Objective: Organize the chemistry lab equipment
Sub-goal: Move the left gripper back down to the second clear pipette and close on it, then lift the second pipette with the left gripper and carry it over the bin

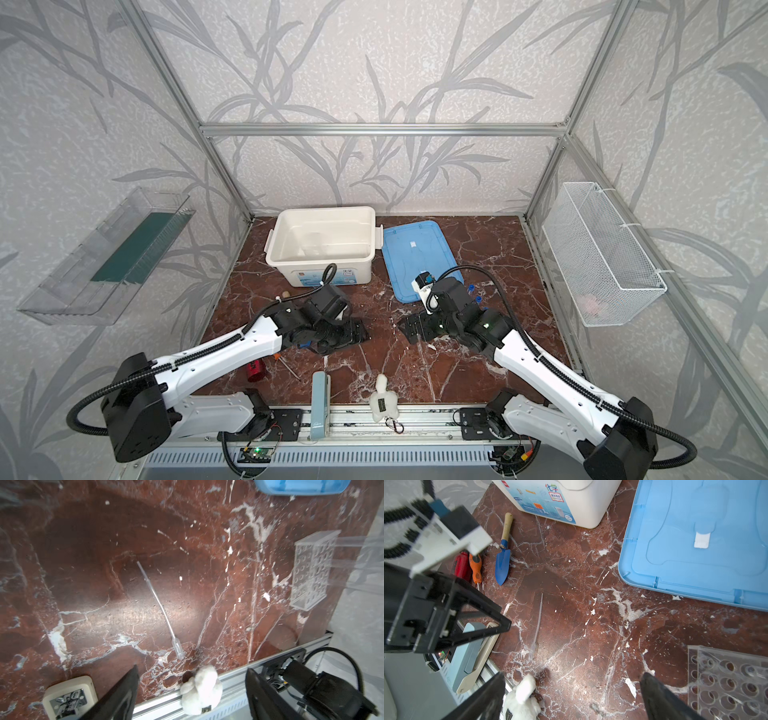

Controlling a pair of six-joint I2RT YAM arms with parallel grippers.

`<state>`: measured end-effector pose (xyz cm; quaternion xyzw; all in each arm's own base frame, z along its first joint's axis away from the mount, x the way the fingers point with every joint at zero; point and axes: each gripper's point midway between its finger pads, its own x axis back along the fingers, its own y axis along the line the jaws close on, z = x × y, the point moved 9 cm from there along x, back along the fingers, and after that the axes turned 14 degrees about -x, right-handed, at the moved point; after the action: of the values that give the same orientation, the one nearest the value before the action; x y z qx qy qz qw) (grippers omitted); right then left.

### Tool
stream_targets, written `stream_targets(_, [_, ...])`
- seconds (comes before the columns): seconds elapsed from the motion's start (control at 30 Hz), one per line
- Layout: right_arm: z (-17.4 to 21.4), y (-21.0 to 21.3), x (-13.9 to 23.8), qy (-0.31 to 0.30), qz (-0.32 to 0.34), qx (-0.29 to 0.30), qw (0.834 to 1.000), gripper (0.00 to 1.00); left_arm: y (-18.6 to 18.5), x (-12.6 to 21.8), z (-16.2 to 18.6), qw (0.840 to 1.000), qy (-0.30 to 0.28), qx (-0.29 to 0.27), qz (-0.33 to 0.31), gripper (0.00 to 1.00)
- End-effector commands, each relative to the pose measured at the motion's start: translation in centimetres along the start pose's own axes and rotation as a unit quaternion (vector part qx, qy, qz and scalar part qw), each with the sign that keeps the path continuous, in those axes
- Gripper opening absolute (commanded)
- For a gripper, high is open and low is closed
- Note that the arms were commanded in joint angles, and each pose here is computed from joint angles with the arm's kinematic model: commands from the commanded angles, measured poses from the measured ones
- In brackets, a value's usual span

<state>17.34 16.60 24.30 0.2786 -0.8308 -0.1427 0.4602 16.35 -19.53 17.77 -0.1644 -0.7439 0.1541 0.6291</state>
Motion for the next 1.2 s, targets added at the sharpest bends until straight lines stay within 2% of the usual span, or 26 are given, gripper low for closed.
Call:
stream_targets(0.0, [-0.4,0.2,-0.2,-0.018,-0.005,-0.003,1.0,0.99,0.5,-1.0,0.2,0.995,-0.016,0.099,-0.024,0.73])
stream_targets(0.1, [-0.2,0.2,-0.6,-0.006,-0.007,-0.008,1.0,0.99,0.6,-1.2,0.6,0.991,-0.037,0.126,-0.041,0.7])
stream_targets(0.3, [-0.5,0.2,-1.0,-0.011,-0.009,-0.014,1.0,0.99,0.1,-3.1,1.6,0.985,-0.022,0.16,-0.053,0.63])
stream_targets(0.37, [-0.6,0.2,-1.1,-0.014,-0.006,-0.014,1.0,0.99,0.4,-3.7,2.0,0.981,-0.015,0.179,-0.076,0.58])
stream_targets(0.53, [-0.6,0.0,-1.3,-0.018,-0.001,-0.018,1.0,0.99,-0.2,-5.1,2.2,0.981,-0.015,0.176,-0.086,0.53])
stream_targets(0.77, [-0.5,-0.3,-1.7,-0.019,0.01,-0.029,0.999,0.99,-0.6,-7.3,3.4,0.979,0.019,0.171,-0.108,0.49])
stream_targets(0.87, [-0.5,-0.3,-1.7,-0.026,0.005,-0.034,0.999,0.99,-0.1,-8.1,3.6,0.977,0.026,0.185,-0.103,0.42])
stream_targets(1.03, [-0.6,-0.3,-1.7,-0.029,0.007,-0.036,0.999,0.99,-0.6,-8.4,3.4,0.979,0.027,0.175,-0.104,0.36])
stream_targets(1.17, [-0.7,-0.2,-1.7,-0.032,0.006,-0.037,0.999,0.99,-0.5,-8.3,3.5,0.978,0.031,0.174,-0.113,0.26])
